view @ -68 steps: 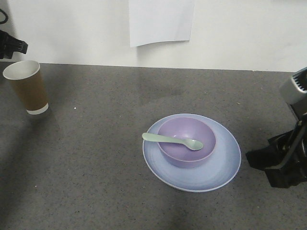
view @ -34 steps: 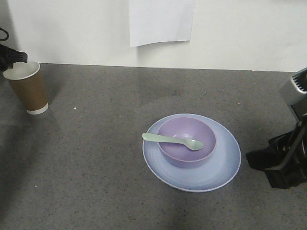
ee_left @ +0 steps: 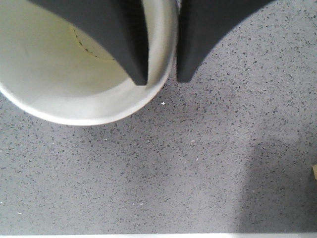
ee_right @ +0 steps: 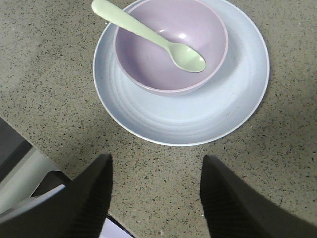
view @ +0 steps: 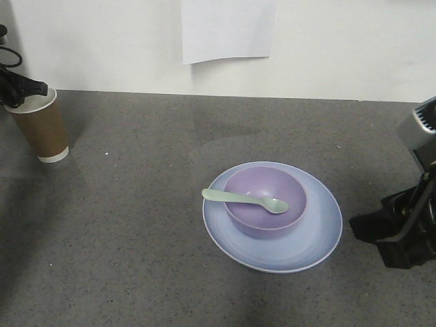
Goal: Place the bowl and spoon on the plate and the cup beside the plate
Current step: 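Move the left gripper to the brown paper cup rim and grip it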
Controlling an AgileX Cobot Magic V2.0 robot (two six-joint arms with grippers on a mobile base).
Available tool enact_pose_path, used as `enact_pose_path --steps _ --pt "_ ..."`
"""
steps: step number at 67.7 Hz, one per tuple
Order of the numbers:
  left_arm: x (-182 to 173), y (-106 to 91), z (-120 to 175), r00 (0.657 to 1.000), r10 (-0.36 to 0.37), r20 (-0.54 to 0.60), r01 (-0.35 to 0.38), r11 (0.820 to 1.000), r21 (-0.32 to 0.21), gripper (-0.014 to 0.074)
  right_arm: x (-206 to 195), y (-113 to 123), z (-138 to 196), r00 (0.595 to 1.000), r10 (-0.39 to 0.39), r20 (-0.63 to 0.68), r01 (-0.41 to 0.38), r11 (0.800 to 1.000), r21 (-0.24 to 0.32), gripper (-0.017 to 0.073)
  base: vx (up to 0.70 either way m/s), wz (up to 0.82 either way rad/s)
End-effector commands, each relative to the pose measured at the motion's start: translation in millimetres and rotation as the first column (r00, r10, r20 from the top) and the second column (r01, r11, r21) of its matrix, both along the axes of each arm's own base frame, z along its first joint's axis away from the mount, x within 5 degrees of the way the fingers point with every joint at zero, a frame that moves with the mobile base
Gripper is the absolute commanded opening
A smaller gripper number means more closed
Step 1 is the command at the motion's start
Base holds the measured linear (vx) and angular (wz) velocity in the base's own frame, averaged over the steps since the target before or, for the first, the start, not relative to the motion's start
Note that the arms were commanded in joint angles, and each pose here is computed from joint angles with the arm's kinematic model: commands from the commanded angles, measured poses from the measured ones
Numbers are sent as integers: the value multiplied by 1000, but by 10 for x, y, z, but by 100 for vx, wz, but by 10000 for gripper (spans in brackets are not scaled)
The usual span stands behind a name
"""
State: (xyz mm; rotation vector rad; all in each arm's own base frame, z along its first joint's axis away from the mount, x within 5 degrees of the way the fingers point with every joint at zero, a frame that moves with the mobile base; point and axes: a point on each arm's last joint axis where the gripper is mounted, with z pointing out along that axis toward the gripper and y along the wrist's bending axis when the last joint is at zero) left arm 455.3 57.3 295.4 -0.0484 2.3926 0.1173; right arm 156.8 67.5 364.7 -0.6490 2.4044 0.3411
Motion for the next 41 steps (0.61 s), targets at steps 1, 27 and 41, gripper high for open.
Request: enact_pose_path --steps 1,27,41 --pt "-53 -31 374 991 -13 132 11 1000 16 36 2 5 113 998 -4 69 2 1000 29 390 0 0" --pt "-163 -57 548 989 -10 148 10 1000 -3 -8 2 5 113 998 -4 69 2 1000 29 390 0 0" --pt "-469 -179 957 982 -51 183 51 999 3 -8 2 5 113 998 -4 69 2 1000 29 390 0 0"
